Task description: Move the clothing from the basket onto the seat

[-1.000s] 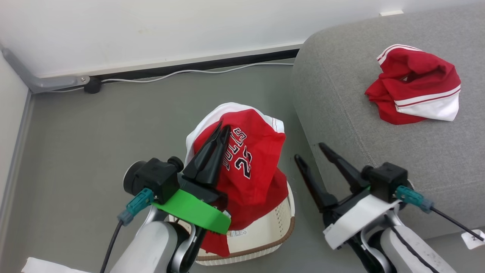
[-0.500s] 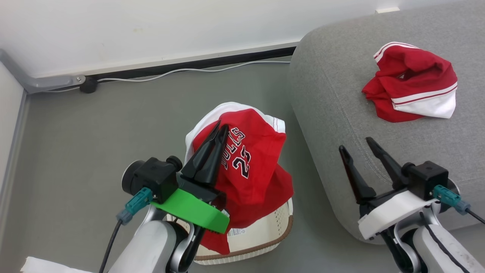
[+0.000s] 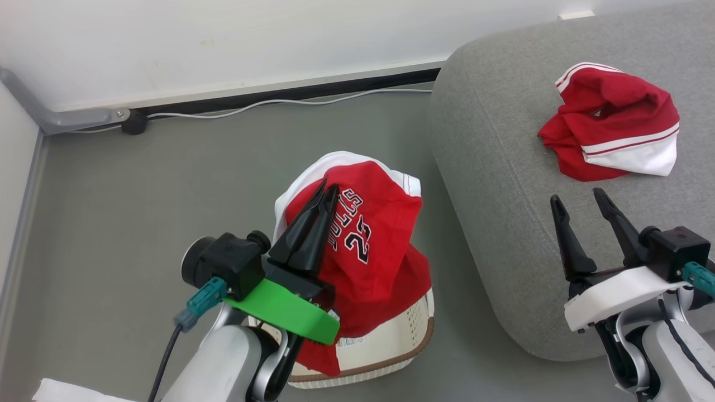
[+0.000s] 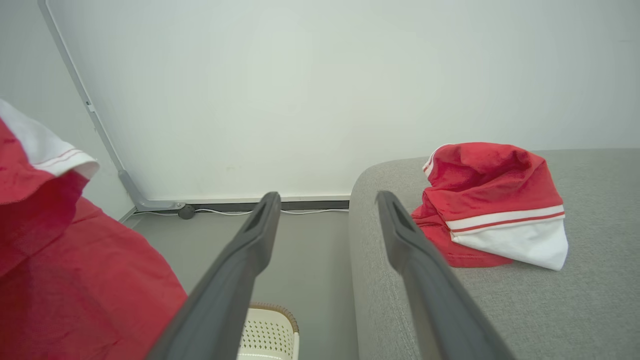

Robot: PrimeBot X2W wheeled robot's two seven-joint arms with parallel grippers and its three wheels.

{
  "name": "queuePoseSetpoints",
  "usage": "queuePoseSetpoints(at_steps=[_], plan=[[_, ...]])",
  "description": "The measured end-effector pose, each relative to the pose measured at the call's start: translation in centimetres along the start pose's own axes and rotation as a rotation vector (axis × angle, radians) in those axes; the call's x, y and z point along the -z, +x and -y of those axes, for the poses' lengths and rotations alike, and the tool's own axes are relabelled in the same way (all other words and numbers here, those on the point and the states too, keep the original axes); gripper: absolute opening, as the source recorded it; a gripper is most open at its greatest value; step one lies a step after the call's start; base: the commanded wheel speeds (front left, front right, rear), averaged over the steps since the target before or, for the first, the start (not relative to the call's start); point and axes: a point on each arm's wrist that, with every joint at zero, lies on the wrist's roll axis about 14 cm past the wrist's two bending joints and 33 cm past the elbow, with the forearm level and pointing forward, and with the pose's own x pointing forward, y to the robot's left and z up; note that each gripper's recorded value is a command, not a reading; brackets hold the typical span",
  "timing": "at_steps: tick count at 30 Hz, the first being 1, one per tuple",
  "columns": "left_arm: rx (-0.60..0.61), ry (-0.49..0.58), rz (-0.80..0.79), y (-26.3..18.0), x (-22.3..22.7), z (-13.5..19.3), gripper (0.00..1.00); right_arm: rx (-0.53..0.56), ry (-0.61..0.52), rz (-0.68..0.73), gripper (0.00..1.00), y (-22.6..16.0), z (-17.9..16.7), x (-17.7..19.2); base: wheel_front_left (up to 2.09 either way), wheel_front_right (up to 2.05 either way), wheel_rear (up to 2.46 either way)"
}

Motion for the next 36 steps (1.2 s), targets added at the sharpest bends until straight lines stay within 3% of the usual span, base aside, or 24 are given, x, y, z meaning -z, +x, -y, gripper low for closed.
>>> queuePoseSetpoints(at_steps=[23,28,36], plan=[[-0.002,0.000,0.003,0.0,0.0,-0.1,0.00,-0.004,0.008,-0.018,1.00,0.1,-0.2,0.8,0.00,0.00,0.00],[0.009,0.011,0.029,0.5,-0.8,-0.1,0.00,-0.083,0.018,-0.054,1.00,0.0,-2.3,1.7,0.00,0.00,0.00],[0.023,0.022,0.053,1.0,-1.6,0.1,0.00,-0.307,0.041,-0.121,1.00,-0.5,-8.3,3.1,0.00,0.00,0.00]])
